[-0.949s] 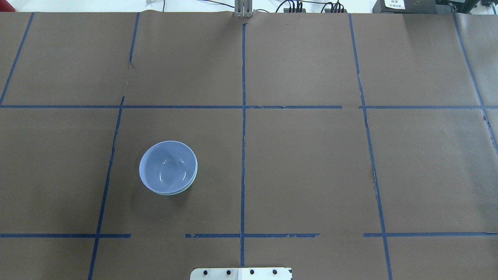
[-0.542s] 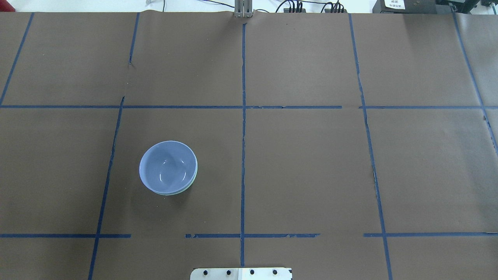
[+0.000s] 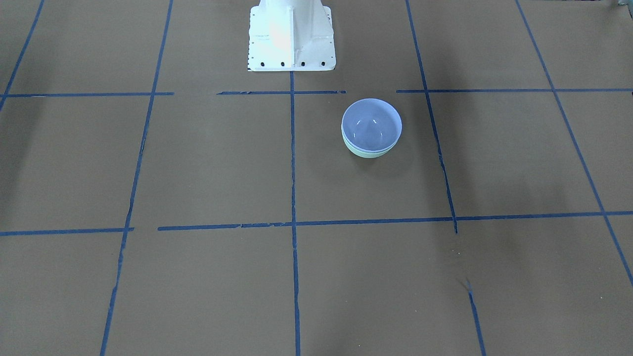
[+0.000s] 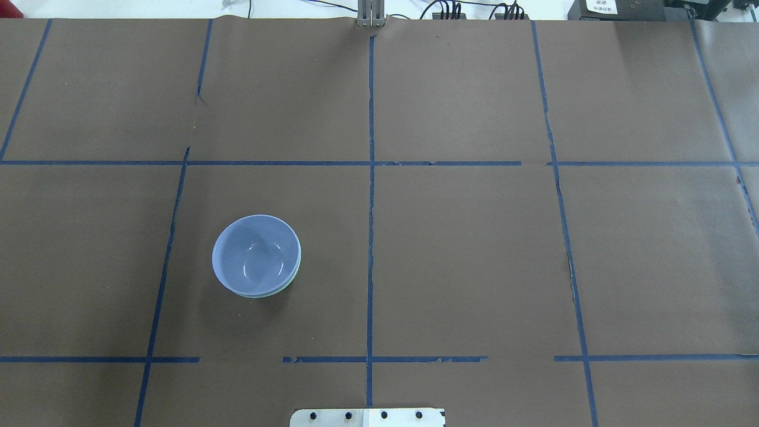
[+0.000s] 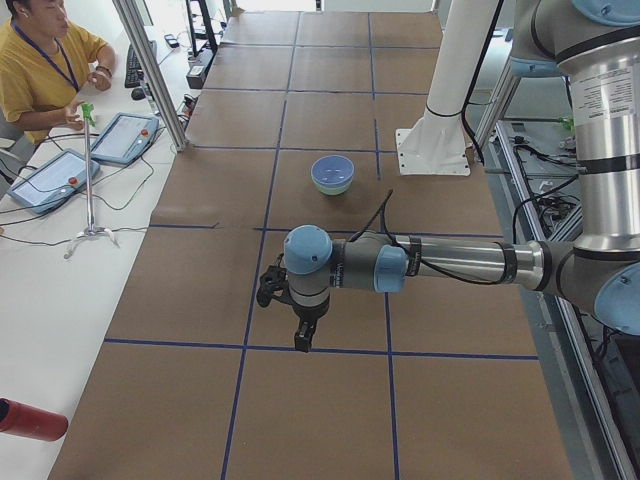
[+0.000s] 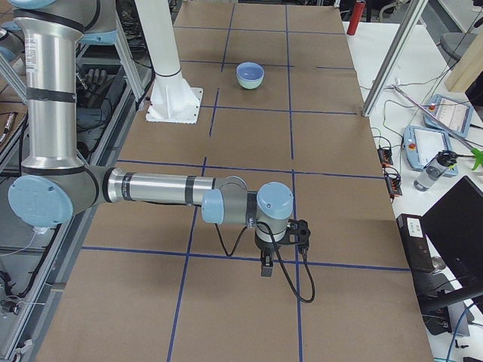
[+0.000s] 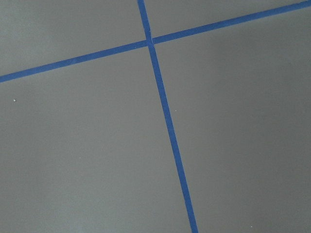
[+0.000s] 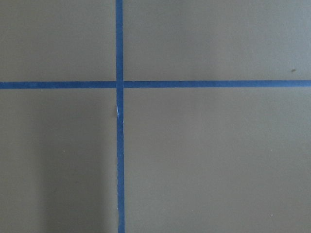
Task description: Stack blue bowl on green bowl
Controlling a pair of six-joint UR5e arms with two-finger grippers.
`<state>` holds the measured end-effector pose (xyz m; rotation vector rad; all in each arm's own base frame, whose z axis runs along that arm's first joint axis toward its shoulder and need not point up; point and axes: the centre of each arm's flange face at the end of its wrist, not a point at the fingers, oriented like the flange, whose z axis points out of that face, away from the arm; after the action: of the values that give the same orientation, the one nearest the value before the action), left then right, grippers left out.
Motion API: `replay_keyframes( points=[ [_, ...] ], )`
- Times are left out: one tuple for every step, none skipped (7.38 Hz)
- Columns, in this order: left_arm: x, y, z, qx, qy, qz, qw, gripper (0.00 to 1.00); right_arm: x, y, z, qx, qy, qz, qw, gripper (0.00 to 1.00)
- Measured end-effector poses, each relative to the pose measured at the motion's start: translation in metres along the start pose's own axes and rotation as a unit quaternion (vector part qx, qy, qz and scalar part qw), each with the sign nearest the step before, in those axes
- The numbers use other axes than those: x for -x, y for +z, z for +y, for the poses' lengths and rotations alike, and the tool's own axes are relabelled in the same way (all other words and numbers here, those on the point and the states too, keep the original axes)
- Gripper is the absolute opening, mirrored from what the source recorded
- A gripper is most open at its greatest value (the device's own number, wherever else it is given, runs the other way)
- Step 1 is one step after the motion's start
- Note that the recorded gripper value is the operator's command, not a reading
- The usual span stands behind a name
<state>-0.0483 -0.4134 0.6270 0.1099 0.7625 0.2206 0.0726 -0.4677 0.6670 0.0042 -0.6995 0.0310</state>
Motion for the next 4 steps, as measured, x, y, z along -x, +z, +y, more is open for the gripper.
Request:
replay_keyframes(
  points=[
    [0.0002, 0.0, 0.0003, 0.0, 0.0, 0.0, 1.0, 1.0, 0.0, 0.0, 0.0, 0.0, 0.0, 0.0, 1.0, 1.0],
    [0.0002, 0.0001, 0.0009, 0.0, 0.0, 0.0, 1.0, 1.0, 0.0, 0.0, 0.0, 0.0, 0.0, 0.0, 1.0, 1.0],
    [-0.0003, -0.0004, 0.0009, -0.001, 0.0, 0.0, 1.0, 1.0, 0.0, 0.0, 0.0, 0.0, 0.0, 0.0, 1.0, 1.0],
    [-0.0004, -0.0005, 0.001, -0.001, 0.001, 0.0, 1.0, 1.0, 0.0, 0.0, 0.0, 0.0, 0.0, 0.0, 1.0, 1.0]
  ],
)
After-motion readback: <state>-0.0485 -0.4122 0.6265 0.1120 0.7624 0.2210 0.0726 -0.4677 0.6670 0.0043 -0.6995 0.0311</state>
